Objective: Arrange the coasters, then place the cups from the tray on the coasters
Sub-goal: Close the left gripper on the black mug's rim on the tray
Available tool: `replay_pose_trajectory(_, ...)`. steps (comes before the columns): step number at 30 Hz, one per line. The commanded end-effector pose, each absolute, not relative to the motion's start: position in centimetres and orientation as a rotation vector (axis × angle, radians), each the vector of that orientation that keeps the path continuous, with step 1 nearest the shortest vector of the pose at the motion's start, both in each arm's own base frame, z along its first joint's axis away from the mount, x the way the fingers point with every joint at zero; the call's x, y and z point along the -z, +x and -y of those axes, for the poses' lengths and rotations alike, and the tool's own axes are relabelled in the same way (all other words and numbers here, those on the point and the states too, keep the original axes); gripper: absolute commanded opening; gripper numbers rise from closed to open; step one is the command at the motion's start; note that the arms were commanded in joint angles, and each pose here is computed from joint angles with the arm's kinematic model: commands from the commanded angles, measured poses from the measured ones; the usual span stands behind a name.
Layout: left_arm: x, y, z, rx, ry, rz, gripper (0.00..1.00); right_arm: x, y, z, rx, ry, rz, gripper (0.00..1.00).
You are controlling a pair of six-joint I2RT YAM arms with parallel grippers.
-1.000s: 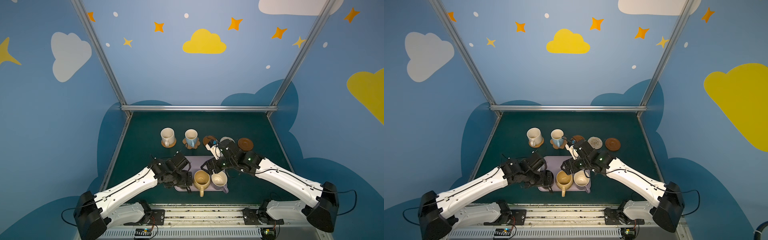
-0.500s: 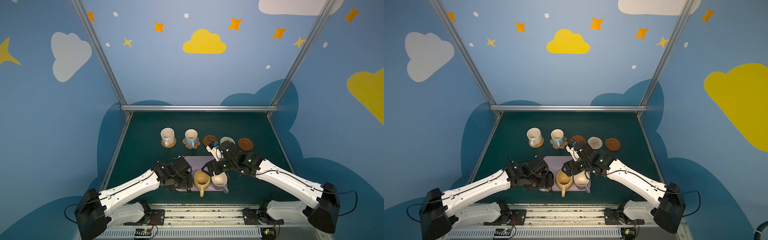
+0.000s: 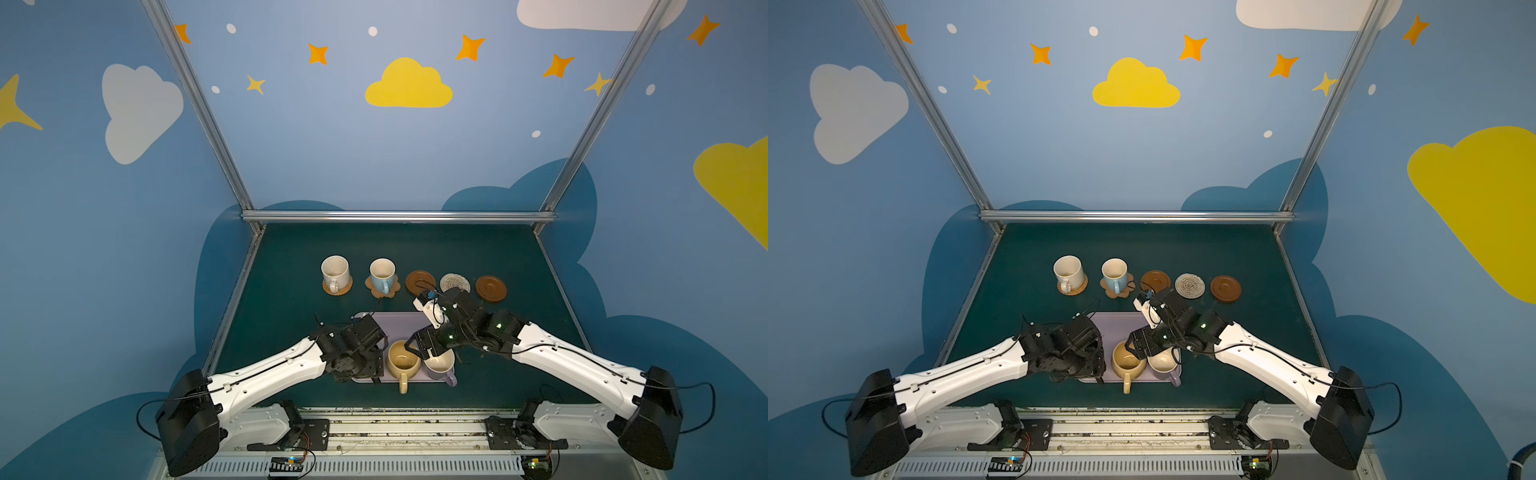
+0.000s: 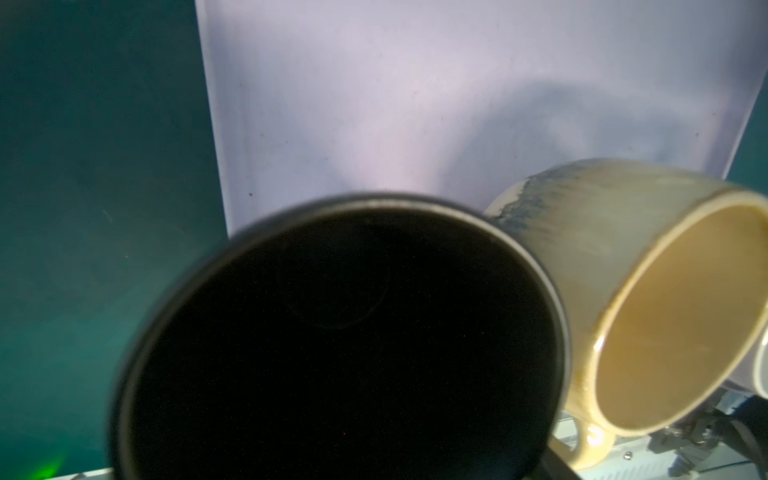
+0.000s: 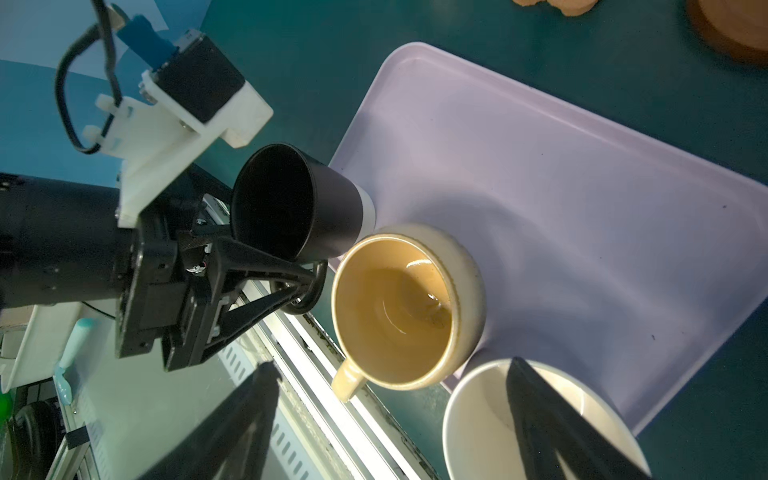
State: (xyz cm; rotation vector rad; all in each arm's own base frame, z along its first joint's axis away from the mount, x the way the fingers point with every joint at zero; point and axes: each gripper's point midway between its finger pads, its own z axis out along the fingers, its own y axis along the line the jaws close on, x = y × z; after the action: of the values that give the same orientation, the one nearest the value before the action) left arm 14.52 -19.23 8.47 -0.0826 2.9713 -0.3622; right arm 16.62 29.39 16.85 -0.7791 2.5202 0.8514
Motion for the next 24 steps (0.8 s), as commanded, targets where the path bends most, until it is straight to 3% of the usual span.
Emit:
replay_pose_trajectory(1, -8.5, 14.8, 18.4, 0.28, -0.057, -2.962, 0.8, -17.9, 16.6, -29.7, -0.867, -0.792, -2.484, 0.86)
replay_pose_trajectory(6, -8.9, 15.3, 18.7, 0.287, -0.017, -2.94, 0.76, -17.9, 16.7, -29.8, -0.858, -0.8, -2.488, 0.86)
replay_pose_trajectory(15, -9.5, 16.9, 20.5, 0.357, 0.162, -2.866, 0.77, -17.6, 16.8, -29.7, -0.838, -0.806, -2.497, 0.85)
replay_pose_trajectory(20, -9.0, 17.4, 19.0, 0.173, 0.189, -2.897, 0.72, -17.7, 16.8, -29.9, -0.852, -0.802, -2.499, 0.85)
replay_pose_trajectory(24, -9.0, 17.1, 19.0, 0.191, 0.201, -2.895, 0.65, -18.1, 16.3, -30.4, -0.921, -0.813, -2.477, 0.85)
